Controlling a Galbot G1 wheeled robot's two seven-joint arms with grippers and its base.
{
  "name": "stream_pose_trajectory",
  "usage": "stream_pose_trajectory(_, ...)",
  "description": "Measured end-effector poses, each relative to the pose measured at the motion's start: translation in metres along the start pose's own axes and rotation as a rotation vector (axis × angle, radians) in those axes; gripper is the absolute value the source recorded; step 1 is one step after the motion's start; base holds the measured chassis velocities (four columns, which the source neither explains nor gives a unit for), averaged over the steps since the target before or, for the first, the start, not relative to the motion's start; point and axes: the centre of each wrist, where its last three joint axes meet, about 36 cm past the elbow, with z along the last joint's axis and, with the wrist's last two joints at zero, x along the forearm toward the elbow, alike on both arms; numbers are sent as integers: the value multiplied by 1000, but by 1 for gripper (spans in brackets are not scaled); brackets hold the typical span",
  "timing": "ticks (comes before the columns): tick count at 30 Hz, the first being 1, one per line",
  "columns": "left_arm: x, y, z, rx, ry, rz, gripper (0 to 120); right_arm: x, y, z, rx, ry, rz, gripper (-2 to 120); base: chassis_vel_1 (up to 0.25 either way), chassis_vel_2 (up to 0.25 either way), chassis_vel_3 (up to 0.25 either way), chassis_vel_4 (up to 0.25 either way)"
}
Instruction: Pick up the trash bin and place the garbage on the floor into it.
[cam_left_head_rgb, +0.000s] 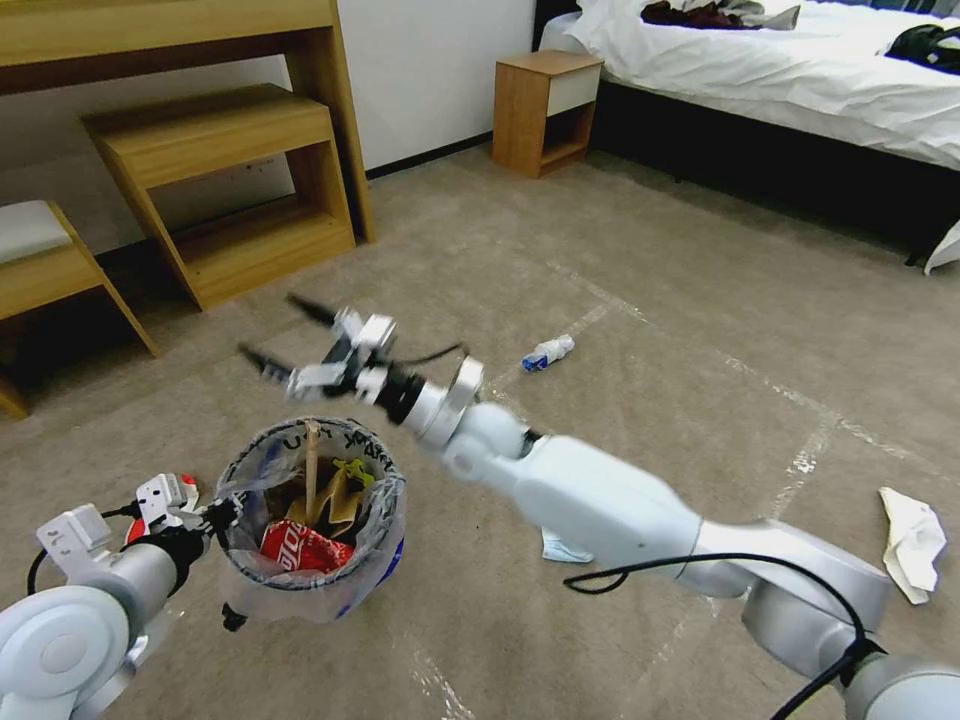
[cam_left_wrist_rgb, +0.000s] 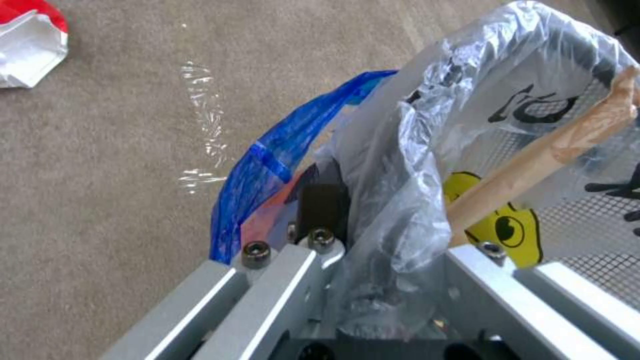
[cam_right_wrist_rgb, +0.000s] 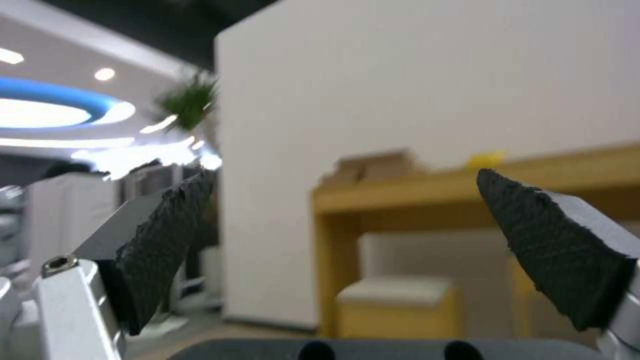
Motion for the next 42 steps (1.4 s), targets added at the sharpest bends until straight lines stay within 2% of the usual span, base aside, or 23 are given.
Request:
stream_pose_trajectory(2,0,0,-1,2,2,2,0,16,-25,-38,53,-20,53,100,0,0,0,0)
stream_pose_trajectory(3,0,0,-1,2,2,2,0,16,-25,-38,53,-20,53,100,0,0,0,0)
stream_pose_trajectory(4,0,0,-1,2,2,4,0,26,-35,-55,80,-19,81,100,0,0,0,0)
stream_pose_trajectory(6,-1,-1,-2,5,4,10,0,60,-57,-96,146,-5,190,100,0,0,0,0)
stream_pose_trajectory(8,-1,-1,-2,5,5,11,0,69,-60,-103,159,1,225,100,0,0,0,0)
stream_pose_trajectory(10,-2,-2,-1,7,10,17,0,107,-63,-121,203,46,379,100,0,0,0,0)
stream_pose_trajectory(12,-2,-2,-1,7,11,18,0,112,-63,-122,205,52,393,100,0,0,0,0)
stream_pose_trajectory(14,-3,-3,0,8,14,23,0,146,-62,-130,231,90,489,100,0,0,0,0)
stream_pose_trajectory(15,-3,-3,0,8,14,23,0,146,-62,-130,231,90,489,100,0,0,0,0)
stream_pose_trajectory(18,-5,-6,2,15,18,37,0,206,-63,-139,303,189,636,100,0,0,0,0)
stream_pose_trajectory(19,-5,-6,2,15,18,37,0,206,-63,-139,303,189,636,100,0,0,0,0)
stream_pose_trajectory(22,-5,-7,4,21,21,47,0,261,-67,-139,340,264,703,100,0,0,0,0)
stream_pose_trajectory(23,-5,-7,4,21,21,47,0,261,-67,-139,340,264,703,100,0,0,0,0)
stream_pose_trajectory(26,-4,-9,4,24,21,54,0,310,-69,-130,348,310,709,100,0,0,0,0)
stream_pose_trajectory(27,-4,-9,4,24,21,54,0,310,-69,-130,348,310,709,100,0,0,0,0)
stream_pose_trajectory(28,-4,-9,5,24,20,57,0,334,-68,-122,360,340,685,100,0,0,0,0)
stream_pose_trajectory(29,-4,-9,5,24,20,57,0,334,-68,-122,360,340,685,100,0,0,0,0)
stream_pose_trajectory(32,-2,-9,5,27,20,59,0,380,-67,-103,407,408,578,100,0,0,0,0)
stream_pose_trajectory(33,-2,-9,5,27,20,59,0,380,-67,-103,407,408,578,100,0,0,0,0)
stream_pose_trajectory(36,-1,-9,6,27,20,62,0,419,-68,-89,454,505,466,100,0,0,0,0)
stream_pose_trajectory(42,-1,-10,5,26,14,69,0,444,-66,-79,483,609,367,100,0,0,0,0)
